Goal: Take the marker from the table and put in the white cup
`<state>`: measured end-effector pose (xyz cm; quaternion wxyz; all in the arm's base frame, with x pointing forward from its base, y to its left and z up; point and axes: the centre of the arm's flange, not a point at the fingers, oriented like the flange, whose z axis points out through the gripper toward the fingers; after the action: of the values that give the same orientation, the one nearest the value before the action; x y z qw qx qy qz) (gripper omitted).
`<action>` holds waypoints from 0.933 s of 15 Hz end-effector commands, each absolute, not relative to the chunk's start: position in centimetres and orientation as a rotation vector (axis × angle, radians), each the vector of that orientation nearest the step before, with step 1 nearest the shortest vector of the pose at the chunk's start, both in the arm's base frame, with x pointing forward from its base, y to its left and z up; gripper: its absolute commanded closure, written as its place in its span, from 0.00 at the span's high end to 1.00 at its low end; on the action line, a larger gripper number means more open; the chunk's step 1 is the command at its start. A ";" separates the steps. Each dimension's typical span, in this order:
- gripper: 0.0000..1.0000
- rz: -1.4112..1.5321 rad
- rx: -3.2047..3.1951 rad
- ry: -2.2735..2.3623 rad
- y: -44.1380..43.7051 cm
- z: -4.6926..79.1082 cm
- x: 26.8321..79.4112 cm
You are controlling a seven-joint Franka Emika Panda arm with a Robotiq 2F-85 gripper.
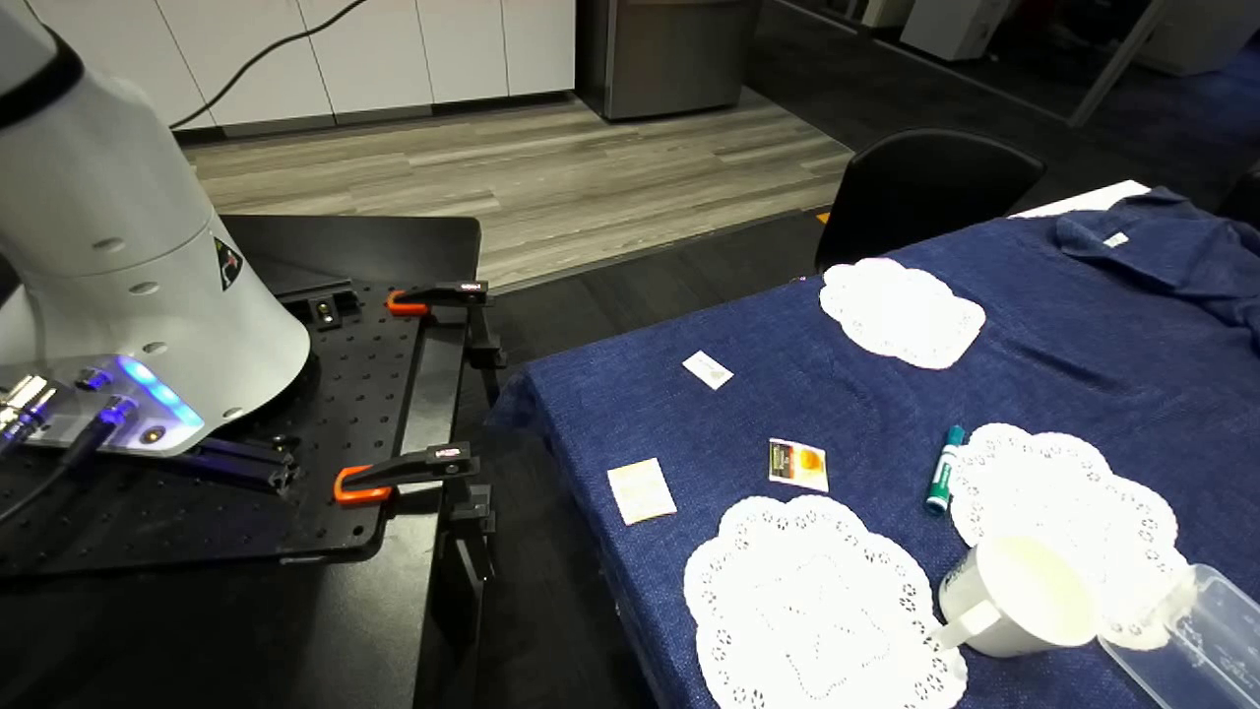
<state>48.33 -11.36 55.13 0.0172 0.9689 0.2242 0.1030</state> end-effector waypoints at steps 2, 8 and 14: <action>1.00 0.286 2.901 0.848 -11.1 52.0 53.2; 1.00 0.223 2.807 0.919 -12.9 45.1 57.0; 1.00 0.140 2.830 0.893 -13.9 40.3 57.0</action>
<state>57.00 -13.90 40.27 0.0853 0.9491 0.2996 0.0468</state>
